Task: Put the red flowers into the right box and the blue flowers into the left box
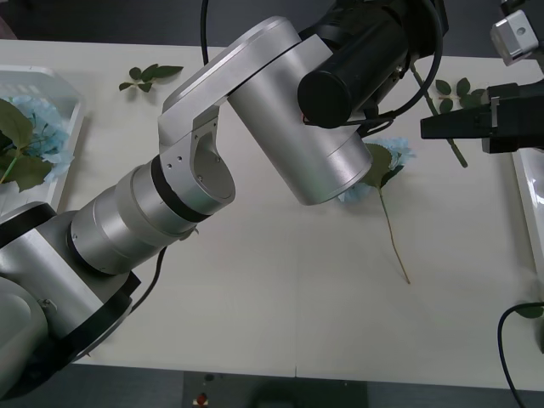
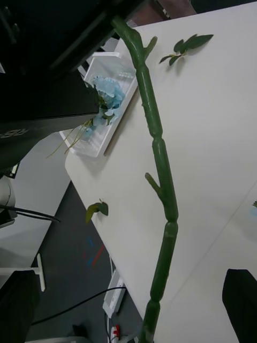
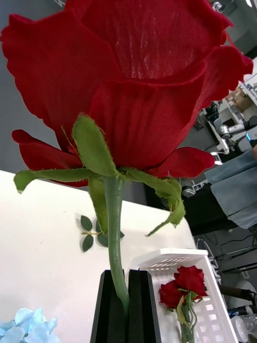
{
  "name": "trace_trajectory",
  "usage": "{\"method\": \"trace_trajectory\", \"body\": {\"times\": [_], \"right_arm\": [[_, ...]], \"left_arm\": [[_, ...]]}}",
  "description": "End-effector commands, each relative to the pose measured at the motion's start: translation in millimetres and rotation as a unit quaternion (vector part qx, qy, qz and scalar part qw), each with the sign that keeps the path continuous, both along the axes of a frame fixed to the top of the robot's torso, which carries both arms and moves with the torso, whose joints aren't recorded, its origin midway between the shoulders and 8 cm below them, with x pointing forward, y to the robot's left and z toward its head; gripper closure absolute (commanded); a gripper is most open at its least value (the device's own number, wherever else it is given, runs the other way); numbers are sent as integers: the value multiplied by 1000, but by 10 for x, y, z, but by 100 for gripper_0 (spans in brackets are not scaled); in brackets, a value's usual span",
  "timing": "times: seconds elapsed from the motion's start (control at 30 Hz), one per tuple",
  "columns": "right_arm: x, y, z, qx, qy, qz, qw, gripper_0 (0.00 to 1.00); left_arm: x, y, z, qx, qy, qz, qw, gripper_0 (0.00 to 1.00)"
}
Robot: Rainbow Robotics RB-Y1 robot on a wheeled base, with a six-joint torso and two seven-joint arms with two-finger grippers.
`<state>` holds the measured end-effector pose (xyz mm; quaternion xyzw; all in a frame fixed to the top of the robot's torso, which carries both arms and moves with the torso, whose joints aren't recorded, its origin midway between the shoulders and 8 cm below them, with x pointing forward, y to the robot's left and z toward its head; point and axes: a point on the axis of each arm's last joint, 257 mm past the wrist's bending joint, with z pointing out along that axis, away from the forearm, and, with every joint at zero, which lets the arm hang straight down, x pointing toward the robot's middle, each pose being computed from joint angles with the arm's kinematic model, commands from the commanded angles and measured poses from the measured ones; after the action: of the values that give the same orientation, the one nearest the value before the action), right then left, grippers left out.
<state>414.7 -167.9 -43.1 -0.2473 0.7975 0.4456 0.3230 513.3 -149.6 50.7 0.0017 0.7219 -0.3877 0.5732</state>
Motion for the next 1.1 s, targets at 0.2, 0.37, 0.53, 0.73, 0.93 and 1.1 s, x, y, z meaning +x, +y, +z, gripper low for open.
{"method": "trace_trajectory", "body": {"times": [0.2, 0.37, 0.53, 0.73, 0.93, 1.1], "right_arm": [[128, 194, 184, -5, -16, -13, 1000, 0], [173, 244, 185, -5, -15, -18, 1000, 58], [172, 282, 195, 2, -8, -19, 1000, 100], [171, 294, 213, 6, -5, -20, 1000, 100], [144, 270, 229, 8, -4, -17, 1000, 100], [142, 257, 244, 10, -5, -18, 1000, 100]], "left_arm": [[-239, -186, 293, -16, -27, -28, 999, 100], [-239, -186, 293, -16, -27, -28, 999, 100], [-239, -186, 293, -16, -27, -28, 999, 100], [-239, -186, 293, -16, -27, -28, 999, 100], [-239, -186, 293, -16, -27, -28, 999, 100], [-239, -186, 293, -16, -27, -28, 999, 100]]}}
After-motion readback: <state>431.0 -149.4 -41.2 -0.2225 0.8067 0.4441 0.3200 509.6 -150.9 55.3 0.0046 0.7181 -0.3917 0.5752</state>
